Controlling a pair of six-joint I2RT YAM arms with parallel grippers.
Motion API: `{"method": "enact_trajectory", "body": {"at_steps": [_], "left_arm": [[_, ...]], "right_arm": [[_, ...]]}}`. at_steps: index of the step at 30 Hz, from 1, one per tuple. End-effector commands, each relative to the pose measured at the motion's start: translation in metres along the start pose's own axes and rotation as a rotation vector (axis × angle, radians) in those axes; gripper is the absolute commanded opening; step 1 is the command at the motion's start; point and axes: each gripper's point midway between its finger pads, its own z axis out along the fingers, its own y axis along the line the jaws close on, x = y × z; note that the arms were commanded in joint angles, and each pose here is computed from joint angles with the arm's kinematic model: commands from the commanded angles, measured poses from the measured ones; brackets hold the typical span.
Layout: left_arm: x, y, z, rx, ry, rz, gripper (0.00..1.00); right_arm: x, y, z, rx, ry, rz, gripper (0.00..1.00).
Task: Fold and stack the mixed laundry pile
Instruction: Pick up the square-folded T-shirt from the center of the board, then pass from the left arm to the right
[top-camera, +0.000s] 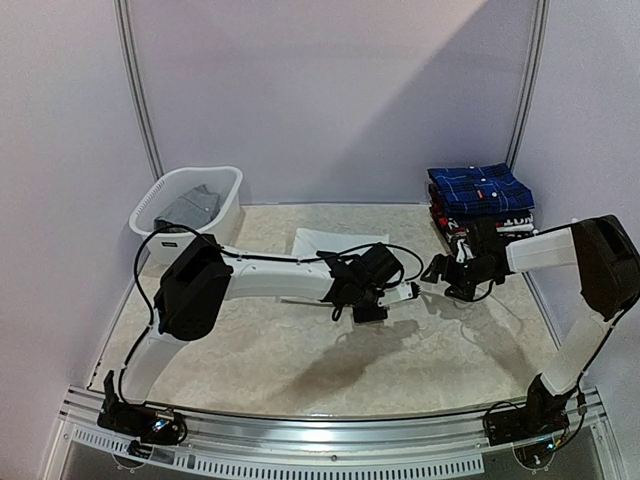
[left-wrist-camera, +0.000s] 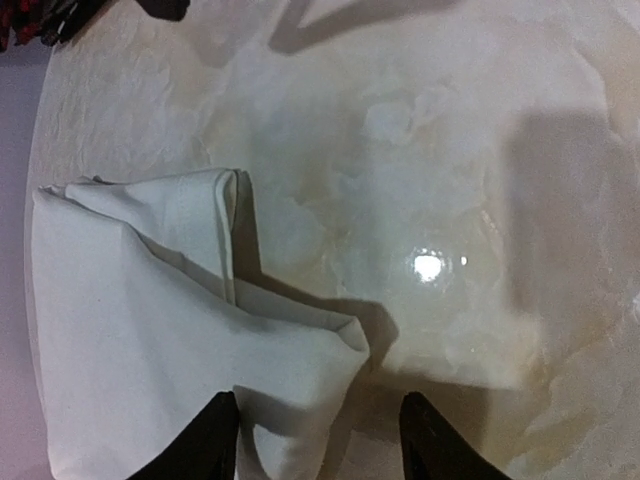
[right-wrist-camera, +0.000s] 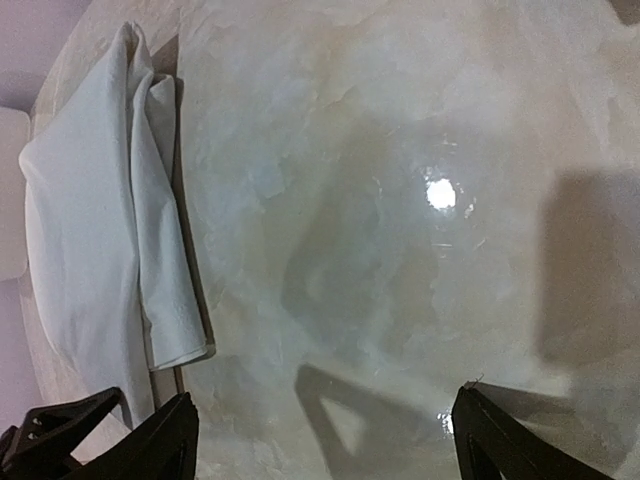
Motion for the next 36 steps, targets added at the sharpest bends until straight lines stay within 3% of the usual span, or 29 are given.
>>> {"method": "enact_trajectory", "body": {"at_steps": [1,9,11,13,14,23,36], "left_arm": [[-0.011,-0.013,0.012,0.002,-0.037,0.013,0.52],[-0.017,-0.016,0.023,-0.017,-0.085,-0.008,0.28],[-0.019,-0.015,0.025,-0.027,-0.098,-0.014,0.19],[-0.021,-0.013,0.024,-0.033,-0.11,-0.022,0.02],[-0.023,-0.011,0.022,-0.036,-0.122,-0.027,0.0],[-0.028,-0.001,-0.026,-0.008,-0.225,-0.116,0.0],[-0.023,-0.002,-0.044,0.021,-0.265,-0.167,0.0]], "right_arm": [[-0.006,0.004,-0.005,-0.045,-0.027,0.033,0.89],[0.0,0.004,0.0,-0.058,0.0,0.039,0.89],[0.001,0.006,0.0,-0.075,0.007,0.043,0.89],[0.004,0.009,0.001,-0.099,0.02,0.044,0.89],[0.004,0.012,0.001,-0.112,0.024,0.047,0.89],[0.005,0.024,0.005,-0.19,0.031,0.087,0.94],[0.023,0.069,0.036,-0.304,0.12,0.097,0.93]]}}
